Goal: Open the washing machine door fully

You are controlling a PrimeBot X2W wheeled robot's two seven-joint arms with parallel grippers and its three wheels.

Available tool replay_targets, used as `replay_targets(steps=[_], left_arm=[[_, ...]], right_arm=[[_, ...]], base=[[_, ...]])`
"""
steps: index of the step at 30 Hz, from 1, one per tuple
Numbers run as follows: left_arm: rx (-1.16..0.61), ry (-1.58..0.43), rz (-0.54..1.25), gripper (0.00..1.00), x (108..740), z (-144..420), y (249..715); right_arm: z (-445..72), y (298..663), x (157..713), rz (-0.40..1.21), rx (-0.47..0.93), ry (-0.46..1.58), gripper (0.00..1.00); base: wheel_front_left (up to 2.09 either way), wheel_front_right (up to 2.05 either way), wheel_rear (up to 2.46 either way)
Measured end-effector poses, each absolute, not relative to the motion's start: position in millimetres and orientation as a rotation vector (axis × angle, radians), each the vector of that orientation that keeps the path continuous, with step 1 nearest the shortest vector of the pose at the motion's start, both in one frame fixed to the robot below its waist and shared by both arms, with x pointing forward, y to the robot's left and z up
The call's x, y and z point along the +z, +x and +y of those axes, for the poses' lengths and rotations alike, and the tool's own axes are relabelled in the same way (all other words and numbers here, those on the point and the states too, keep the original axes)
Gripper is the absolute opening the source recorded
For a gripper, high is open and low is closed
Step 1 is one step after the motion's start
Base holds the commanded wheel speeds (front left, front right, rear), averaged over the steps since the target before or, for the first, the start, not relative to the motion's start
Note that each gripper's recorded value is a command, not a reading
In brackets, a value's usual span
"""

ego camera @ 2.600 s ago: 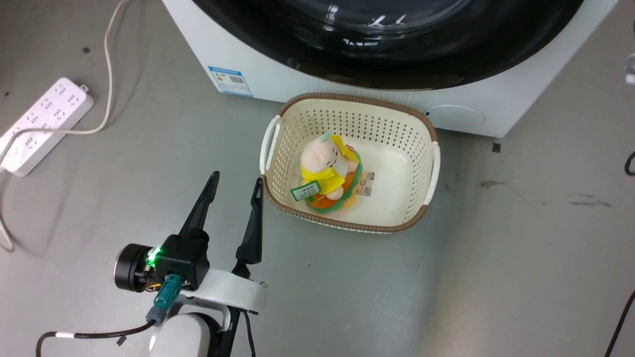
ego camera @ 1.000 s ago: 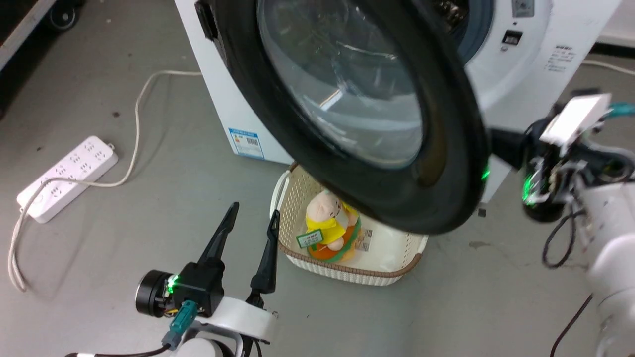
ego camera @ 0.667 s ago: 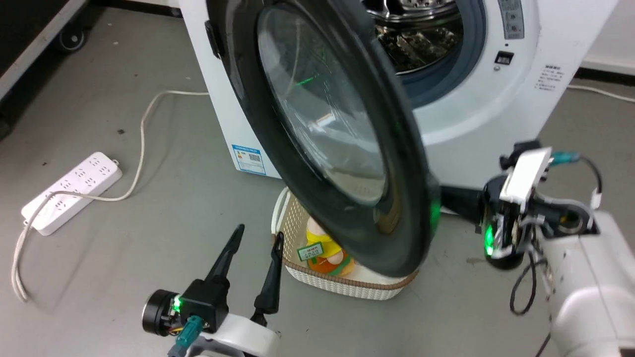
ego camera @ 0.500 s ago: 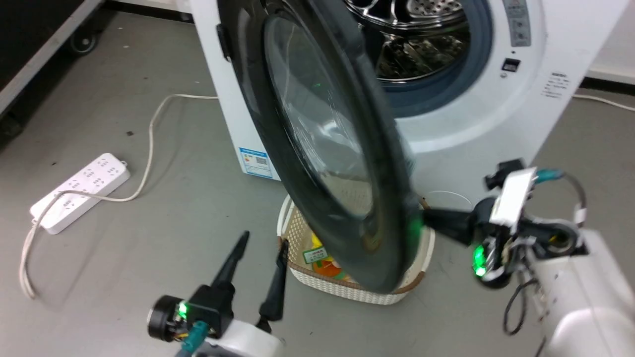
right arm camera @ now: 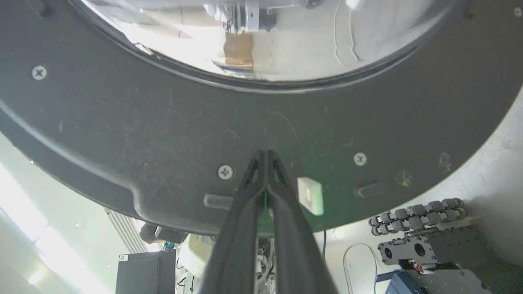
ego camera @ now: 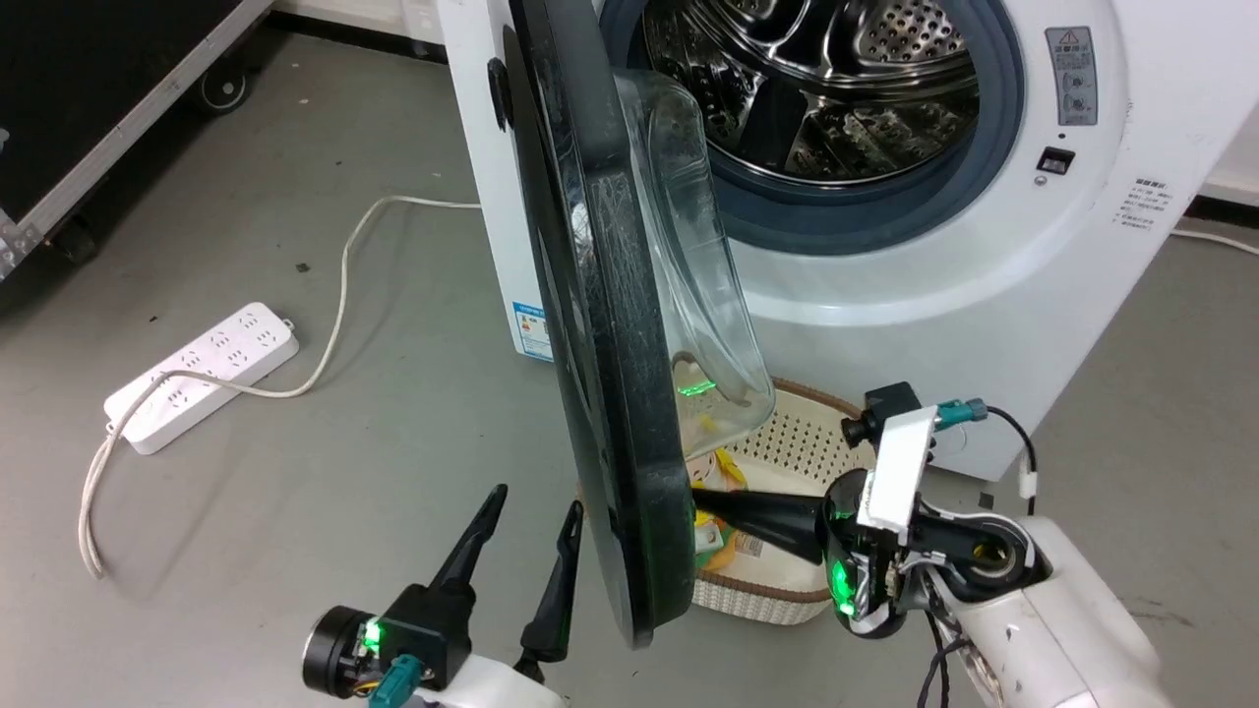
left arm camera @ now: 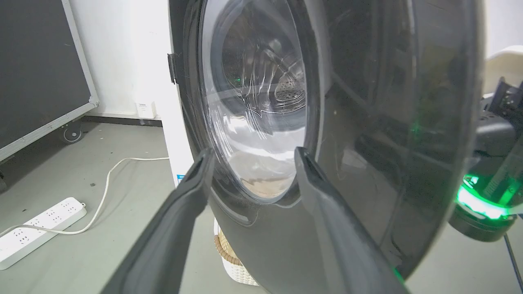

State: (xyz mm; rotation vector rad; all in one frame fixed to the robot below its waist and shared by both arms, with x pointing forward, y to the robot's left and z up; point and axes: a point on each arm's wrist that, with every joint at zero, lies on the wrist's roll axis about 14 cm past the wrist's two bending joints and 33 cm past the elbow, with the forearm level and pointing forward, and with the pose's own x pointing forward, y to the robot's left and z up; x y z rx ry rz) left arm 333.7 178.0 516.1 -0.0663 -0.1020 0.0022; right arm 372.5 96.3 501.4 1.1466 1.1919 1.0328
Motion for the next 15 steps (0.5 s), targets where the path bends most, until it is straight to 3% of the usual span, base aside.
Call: replay_targets(steps=[1, 2, 3, 8, 15], left_arm=[[0.006, -0.066, -0.105, 1.00, 516.8, 179.2, 333.5], [0.009, -0.066, -0.107, 1.00, 517.3, 180.4, 333.3], [0.010, -0.066, -0.108, 1.00, 517.5, 180.8, 333.2], [0.001, -0.068, -0.115, 1.00, 519.1, 178.6, 334.1], [-0.012, -0.070, -0.150, 1.00, 529.3, 176.8, 337.9]], right_arm=[[95.6, 375.6, 502.3, 1.168, 1.017, 1.149, 0.78], [94.4, 378.5, 503.4, 1.145, 1.004, 1.146, 0.78], [91.9, 382.1, 504.6, 1.119, 0.988, 1.144, 1.00], [59.2, 415.5, 523.6, 0.894, 0.877, 1.150, 1.00], [-33.8, 450.8, 567.5, 0.360, 0.650, 0.850, 1.00]], base=[[0.00, 0.00, 0.00], [0.00, 0.00, 0.00], [0.00, 0.00, 0.00], [0.00, 0.00, 0.00], [0.00, 0.00, 0.00]])
